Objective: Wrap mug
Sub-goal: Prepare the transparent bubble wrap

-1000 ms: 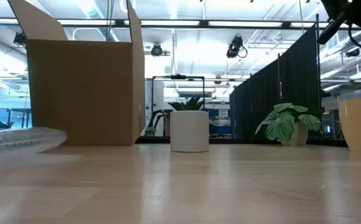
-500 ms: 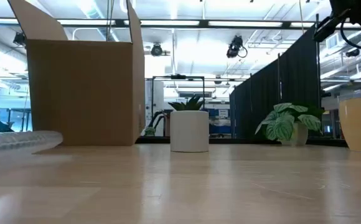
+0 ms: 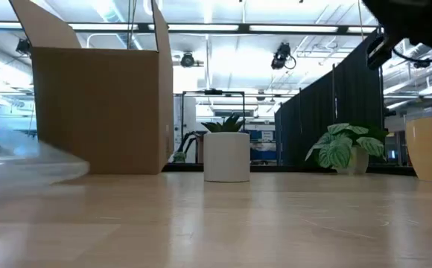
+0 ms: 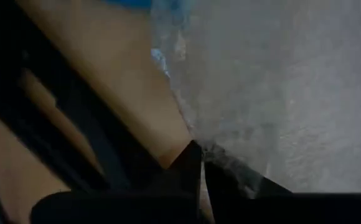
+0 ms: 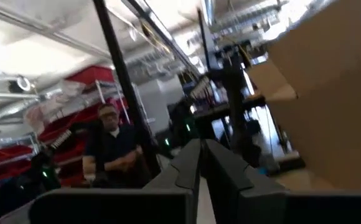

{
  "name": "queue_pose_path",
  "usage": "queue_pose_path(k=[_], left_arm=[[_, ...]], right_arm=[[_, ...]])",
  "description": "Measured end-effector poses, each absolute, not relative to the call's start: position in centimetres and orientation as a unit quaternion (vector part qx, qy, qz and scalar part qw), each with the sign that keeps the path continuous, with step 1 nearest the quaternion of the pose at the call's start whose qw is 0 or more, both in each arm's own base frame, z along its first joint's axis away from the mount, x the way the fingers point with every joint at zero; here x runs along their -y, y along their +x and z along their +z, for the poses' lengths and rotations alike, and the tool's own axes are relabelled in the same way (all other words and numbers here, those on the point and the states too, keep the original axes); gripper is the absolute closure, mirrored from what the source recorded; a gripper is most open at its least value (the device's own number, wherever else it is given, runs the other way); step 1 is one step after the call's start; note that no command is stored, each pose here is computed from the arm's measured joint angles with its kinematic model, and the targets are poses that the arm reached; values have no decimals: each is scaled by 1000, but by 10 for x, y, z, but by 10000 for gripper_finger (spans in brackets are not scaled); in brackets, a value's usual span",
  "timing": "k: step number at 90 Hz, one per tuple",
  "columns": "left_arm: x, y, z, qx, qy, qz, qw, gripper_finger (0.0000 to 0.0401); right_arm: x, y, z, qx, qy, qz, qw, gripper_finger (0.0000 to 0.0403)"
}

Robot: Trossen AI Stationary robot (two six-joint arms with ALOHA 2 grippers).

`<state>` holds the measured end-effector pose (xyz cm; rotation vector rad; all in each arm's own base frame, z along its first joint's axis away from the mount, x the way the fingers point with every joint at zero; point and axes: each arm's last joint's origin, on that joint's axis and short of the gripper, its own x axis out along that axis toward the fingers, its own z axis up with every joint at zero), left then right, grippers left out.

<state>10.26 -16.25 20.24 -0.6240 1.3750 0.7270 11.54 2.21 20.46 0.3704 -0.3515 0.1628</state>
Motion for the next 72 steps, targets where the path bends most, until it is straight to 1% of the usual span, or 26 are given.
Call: queue_pose_path(k=[12, 27, 40, 50, 59, 72], left_arm=[[162, 107, 203, -581, -277, 318, 696, 382], [162, 113, 203, -559, -293, 312, 710, 340], [163, 118, 203, -551, -294, 296, 723, 300], [164, 120, 203, -543, -285, 282, 738, 279], [163, 120, 203, -545, -278, 278, 741, 273], [164, 119, 203, -538, -273, 277, 748, 273]], right_arm=[[-34, 128, 200, 160, 187, 111, 963, 386], [-52, 154, 198, 127, 188, 120, 967, 342], [-74, 204, 203, 78, 176, 107, 975, 299], [-88, 250, 202, 59, 166, 94, 980, 277], [-95, 291, 198, 49, 161, 85, 982, 271], [-108, 340, 188, 25, 145, 96, 984, 273]])
